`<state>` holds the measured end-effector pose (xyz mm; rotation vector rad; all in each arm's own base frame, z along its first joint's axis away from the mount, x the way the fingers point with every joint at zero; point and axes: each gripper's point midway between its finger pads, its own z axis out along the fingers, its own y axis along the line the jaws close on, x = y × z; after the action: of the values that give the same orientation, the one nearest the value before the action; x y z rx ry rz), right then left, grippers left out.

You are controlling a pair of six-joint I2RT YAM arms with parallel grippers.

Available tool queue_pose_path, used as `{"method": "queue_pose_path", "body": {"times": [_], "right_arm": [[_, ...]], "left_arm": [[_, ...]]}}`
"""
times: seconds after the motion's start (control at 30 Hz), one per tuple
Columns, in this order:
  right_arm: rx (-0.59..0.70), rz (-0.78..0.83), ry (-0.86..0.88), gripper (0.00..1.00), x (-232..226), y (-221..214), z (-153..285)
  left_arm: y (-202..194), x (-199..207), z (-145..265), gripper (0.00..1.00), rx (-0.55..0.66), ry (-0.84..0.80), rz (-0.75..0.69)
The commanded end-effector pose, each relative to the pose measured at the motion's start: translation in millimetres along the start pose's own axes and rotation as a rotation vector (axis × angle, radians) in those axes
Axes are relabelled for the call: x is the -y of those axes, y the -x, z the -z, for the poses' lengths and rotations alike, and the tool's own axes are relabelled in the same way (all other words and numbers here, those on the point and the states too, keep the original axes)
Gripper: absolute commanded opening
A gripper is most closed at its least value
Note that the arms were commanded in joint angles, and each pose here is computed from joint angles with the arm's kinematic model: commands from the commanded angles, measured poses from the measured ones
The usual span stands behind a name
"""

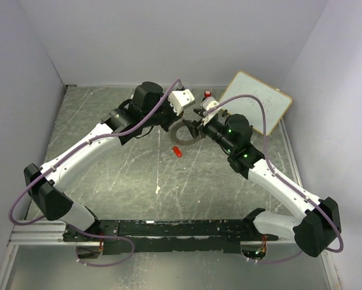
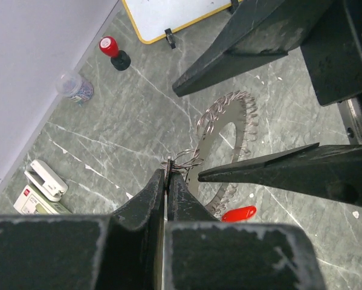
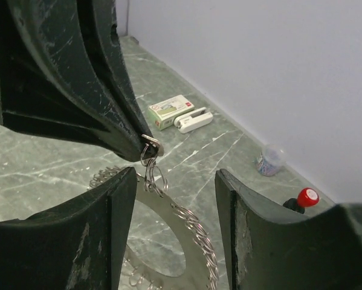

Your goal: Put the keys on the keyring

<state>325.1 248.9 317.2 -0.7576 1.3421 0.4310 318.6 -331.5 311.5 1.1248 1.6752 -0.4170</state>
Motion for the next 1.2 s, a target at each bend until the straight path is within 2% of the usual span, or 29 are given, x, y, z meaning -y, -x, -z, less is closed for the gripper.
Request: {"method": "queue_pose_path", "body": {"times": [0.0,0.23,0.57,0.67,0.77,0.8,0.97,1.17], "right_arm": [[-0.005,0.015,0.062,0.54,-8,3,-4],[-0.021,0.007,0.07,0.46,-10,-3,-9],[-0.012,0.0,0.087,0.39,-12,-2,-18],[-0.004,-0.001,0.087,0.26,-12,0,-20],[-0.013,-0.002,0.083,0.03,-11,-1,-22],[-0.014,-0.001,0.08,0.0,-10,-1,-22],[0.016,0.002,0.036,0.0,-3,9,-15],[0.205,0.011,-0.065,0.0,8,41,17]], "left_arm": [[28,-5,13,0.07,0.073,0.012,-0.025],[29,-3,14,0.07,0.076,0.004,-0.027],[26,0,11,0.07,0.069,-0.017,-0.028],[26,1,10,0.07,0.067,-0.019,-0.028],[26,0,10,0.07,0.066,-0.017,-0.028],[26,0,10,0.07,0.067,-0.016,-0.029],[26,-6,11,0.07,0.067,0.016,-0.021],[18,-22,8,0.07,0.035,0.111,-0.002]]}}
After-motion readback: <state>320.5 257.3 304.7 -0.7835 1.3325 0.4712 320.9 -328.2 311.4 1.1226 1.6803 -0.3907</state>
